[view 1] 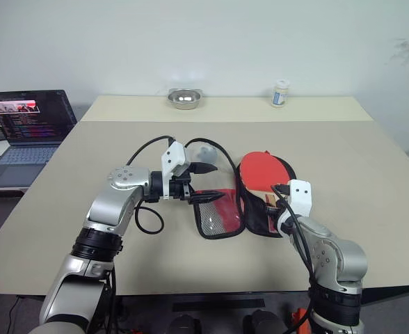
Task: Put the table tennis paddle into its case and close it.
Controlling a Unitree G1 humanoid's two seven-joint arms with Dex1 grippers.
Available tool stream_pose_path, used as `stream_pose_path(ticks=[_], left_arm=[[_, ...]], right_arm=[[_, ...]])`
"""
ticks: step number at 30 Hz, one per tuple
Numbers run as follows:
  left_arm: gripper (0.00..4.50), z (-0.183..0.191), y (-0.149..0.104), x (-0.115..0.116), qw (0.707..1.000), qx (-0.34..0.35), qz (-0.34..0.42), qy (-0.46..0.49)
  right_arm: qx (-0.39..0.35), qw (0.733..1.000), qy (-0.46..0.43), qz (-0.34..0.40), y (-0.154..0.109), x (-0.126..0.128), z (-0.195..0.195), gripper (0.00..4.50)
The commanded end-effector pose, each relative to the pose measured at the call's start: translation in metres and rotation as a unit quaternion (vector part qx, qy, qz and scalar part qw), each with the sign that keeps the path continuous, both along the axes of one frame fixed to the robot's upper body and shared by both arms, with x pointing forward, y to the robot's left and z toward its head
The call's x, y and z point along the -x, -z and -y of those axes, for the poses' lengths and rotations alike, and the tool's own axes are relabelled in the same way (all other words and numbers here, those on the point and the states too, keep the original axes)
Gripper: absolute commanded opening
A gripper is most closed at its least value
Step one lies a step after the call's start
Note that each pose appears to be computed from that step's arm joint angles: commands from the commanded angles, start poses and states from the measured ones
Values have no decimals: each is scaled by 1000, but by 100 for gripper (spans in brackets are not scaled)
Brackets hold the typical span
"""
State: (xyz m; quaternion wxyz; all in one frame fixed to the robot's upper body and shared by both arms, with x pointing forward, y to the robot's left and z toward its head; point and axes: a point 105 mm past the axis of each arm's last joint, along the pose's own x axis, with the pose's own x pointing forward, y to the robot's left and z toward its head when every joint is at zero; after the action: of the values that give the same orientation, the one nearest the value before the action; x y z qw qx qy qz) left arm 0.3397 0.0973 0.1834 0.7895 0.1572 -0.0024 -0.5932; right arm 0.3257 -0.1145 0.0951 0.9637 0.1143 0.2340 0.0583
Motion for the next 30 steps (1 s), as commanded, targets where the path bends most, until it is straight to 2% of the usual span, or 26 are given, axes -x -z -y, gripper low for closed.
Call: stream_pose_path(ticks=[1,11,14,16,19,22,26,30], left_arm=[[408,2,-11,2,1000,5,25,7],[408,0,-9,2,1000,5,27,2],[408,-3,-11,2,1000,7,28,-4],[408,-9,-11,1,1000,8,23,-13],[408,-29,-7,4,999,2,-2,-37],[408,-50,0,5,997,0,-23,-77],[408,-73,12,9,993,-17,-50,-108],[275,-105,24,7,986,-70,-55,-143]], right_arm=[[-3,1000,7,15,-5,-1,1,107],[6,999,-5,47,-19,-2,-2,446],[17,996,-38,76,-35,2,-7,449],[20,988,-108,110,-54,10,-17,449],[43,961,-213,171,-87,28,-16,449],[81,933,-288,201,-108,44,-5,449],[97,906,-346,223,-132,61,12,449],[106,888,-393,214,-144,82,30,450]])
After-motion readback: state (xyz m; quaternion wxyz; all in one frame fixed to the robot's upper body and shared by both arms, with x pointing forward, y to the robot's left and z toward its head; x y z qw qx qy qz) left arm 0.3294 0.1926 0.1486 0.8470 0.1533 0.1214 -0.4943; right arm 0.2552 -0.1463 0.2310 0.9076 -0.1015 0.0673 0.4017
